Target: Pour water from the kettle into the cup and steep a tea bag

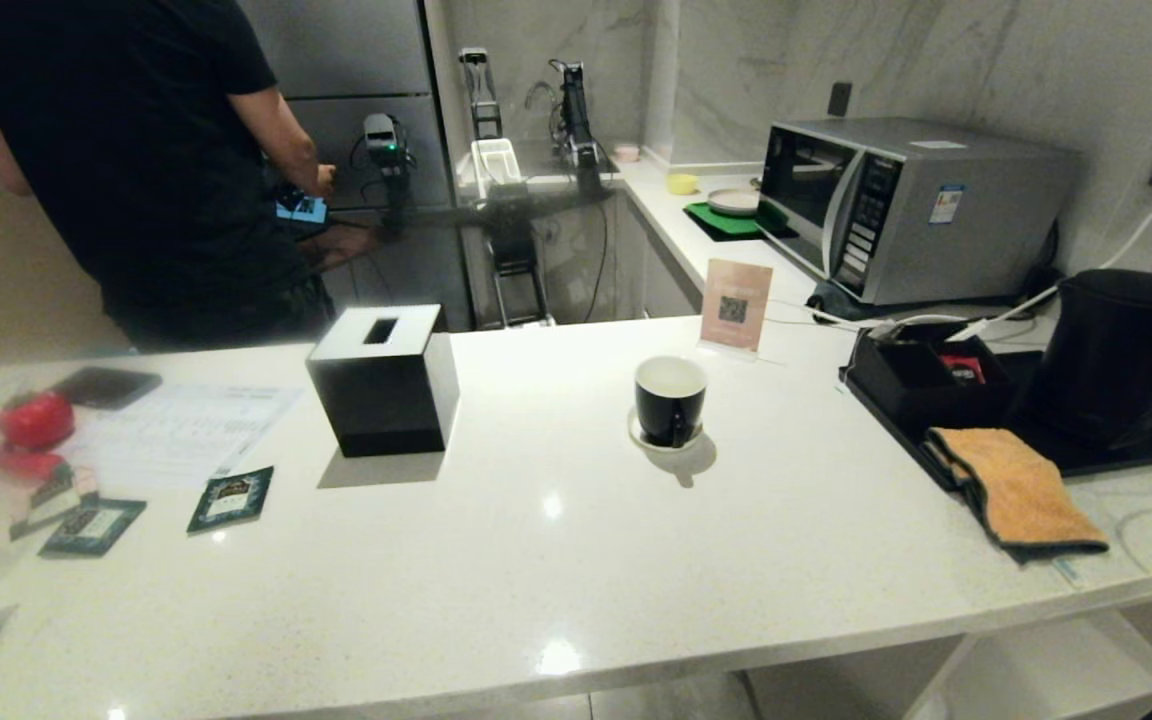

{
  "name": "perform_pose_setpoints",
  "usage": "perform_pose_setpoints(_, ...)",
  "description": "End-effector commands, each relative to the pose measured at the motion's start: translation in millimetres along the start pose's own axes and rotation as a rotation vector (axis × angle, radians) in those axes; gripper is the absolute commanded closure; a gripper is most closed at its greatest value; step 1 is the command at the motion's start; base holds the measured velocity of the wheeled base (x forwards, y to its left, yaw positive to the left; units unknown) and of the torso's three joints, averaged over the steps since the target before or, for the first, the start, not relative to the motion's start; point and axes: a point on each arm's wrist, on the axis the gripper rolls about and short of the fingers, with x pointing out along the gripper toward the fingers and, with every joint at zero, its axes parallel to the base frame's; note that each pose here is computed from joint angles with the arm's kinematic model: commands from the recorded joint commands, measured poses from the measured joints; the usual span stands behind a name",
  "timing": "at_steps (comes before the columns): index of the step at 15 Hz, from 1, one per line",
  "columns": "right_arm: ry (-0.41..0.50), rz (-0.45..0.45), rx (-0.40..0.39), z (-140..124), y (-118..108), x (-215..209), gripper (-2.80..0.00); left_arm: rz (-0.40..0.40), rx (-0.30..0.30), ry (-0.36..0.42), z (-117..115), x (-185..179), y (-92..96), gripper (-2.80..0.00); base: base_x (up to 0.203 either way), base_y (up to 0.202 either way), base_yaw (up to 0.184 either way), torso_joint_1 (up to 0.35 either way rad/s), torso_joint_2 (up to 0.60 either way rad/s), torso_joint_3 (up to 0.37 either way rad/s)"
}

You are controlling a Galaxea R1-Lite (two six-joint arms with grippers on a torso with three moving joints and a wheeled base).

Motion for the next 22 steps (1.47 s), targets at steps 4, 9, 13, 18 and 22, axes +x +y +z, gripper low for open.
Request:
perform_pose_setpoints(4,-0.002,0.001,0.012,-7,4,6,0.0,0.0,0.001,0.001,0,0,0.0,0.0,0.0,0.0,0.0,0.0,0.0,0.0)
perform_pose_setpoints(9,0.012,0.001,0.009,-17,5,9,0.0,0.0,0.001,0.001,0,0,0.0,0.0,0.0,0.0,0.0,0.0,0.0,0.0)
perform_pose_setpoints(13,0.007,-0.014,0.026,-22,11,8,0.0,0.0,0.001,0.001,0,0,0.0,0.0,0.0,0.0,0.0,0.0,0.0,0.0)
perform_pose_setpoints(18,0.011,-0.003,0.024,-25,16,8,0.0,0.0,0.001,0.001,0,0,0.0,0.0,0.0,0.0,0.0,0.0,0.0,0.0)
perform_pose_setpoints(22,0.009,-0.003,0.025,-25,17,8,0.0,0.0,0.001,0.001,0,0,0.0,0.0,0.0,0.0,0.0,0.0,0.0,0.0)
